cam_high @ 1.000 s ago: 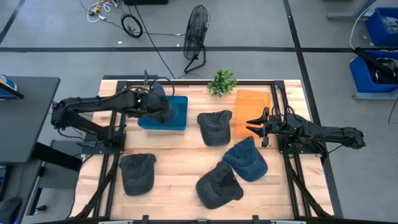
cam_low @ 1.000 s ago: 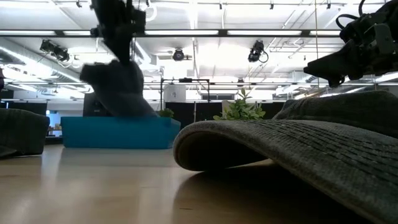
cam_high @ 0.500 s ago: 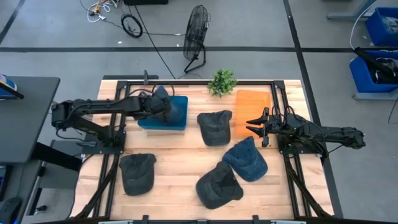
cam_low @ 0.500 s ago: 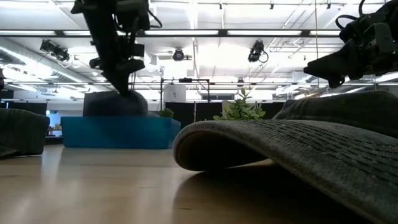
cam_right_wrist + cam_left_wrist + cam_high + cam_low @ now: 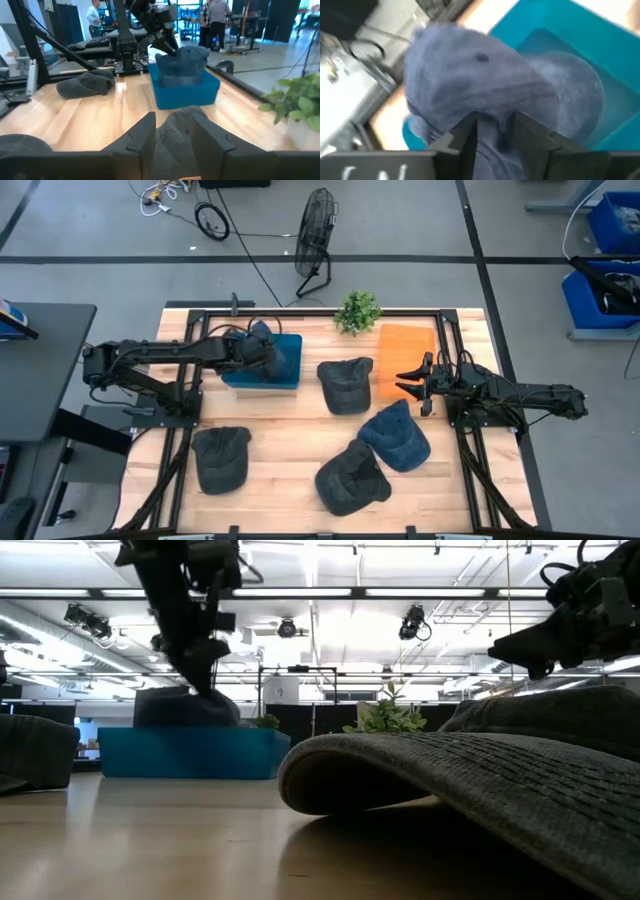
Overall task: Pick & Place hat
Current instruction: Put the left blue cap into the blue bin, then put the blue cap into the blue bin
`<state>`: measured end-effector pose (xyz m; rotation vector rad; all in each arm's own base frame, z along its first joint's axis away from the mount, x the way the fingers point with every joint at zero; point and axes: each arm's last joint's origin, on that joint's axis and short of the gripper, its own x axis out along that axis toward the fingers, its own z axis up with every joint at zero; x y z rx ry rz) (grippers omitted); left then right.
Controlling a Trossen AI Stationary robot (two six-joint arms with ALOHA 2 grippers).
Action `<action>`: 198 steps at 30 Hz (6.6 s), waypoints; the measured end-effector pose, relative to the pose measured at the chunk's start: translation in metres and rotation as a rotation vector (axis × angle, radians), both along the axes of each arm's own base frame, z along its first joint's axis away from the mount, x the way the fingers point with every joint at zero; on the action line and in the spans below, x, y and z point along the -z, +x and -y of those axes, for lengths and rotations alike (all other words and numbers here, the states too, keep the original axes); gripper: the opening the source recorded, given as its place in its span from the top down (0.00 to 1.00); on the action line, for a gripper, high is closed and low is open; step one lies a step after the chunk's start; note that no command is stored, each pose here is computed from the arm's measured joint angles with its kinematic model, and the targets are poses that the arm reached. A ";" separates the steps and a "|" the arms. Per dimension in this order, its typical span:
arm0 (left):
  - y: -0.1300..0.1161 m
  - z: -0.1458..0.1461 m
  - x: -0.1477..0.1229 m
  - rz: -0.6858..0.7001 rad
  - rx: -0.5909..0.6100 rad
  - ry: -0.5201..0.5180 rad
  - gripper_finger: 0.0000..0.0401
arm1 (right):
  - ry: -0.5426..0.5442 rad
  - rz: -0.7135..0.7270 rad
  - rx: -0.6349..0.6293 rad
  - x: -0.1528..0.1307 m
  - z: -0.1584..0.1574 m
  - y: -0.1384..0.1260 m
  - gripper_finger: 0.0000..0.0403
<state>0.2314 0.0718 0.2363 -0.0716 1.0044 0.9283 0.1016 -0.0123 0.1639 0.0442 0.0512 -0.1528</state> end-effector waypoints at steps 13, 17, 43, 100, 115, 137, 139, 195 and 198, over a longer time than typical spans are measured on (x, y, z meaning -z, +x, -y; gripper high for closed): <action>0.013 0.004 -0.093 0.055 0.125 0.089 0.61 | -0.078 0.187 -0.010 -0.027 -0.001 -0.002 0.69; 0.014 0.004 -0.101 0.037 0.174 0.118 0.61 | -0.072 0.177 -0.039 -0.039 -0.002 -0.003 0.63; 0.007 -0.015 -0.102 -0.011 0.087 0.183 0.63 | 0.554 -0.982 -0.376 -0.071 -0.060 0.139 0.59; 0.008 -0.015 -0.102 -0.063 0.145 0.197 0.63 | 0.125 -1.339 -0.347 -0.024 -0.097 0.180 0.95; 0.019 -0.002 -0.099 0.051 0.542 -0.080 0.64 | -0.738 -1.027 -0.501 -0.109 -0.086 0.225 0.99; 0.068 0.002 -0.081 0.346 0.907 0.189 0.66 | -1.102 -0.865 -0.647 -0.101 -0.021 0.246 0.99; 0.075 0.000 -0.070 0.310 0.906 0.159 0.66 | -1.119 -0.856 -0.645 -0.101 -0.019 0.247 0.99; 0.074 -0.014 -0.066 -0.042 0.873 0.161 0.98 | -0.758 -0.775 -0.539 -0.105 -0.013 0.251 0.71; 0.067 -0.016 -0.079 -0.176 0.870 0.181 0.98 | -0.758 -0.776 -0.528 -0.105 -0.013 0.251 0.67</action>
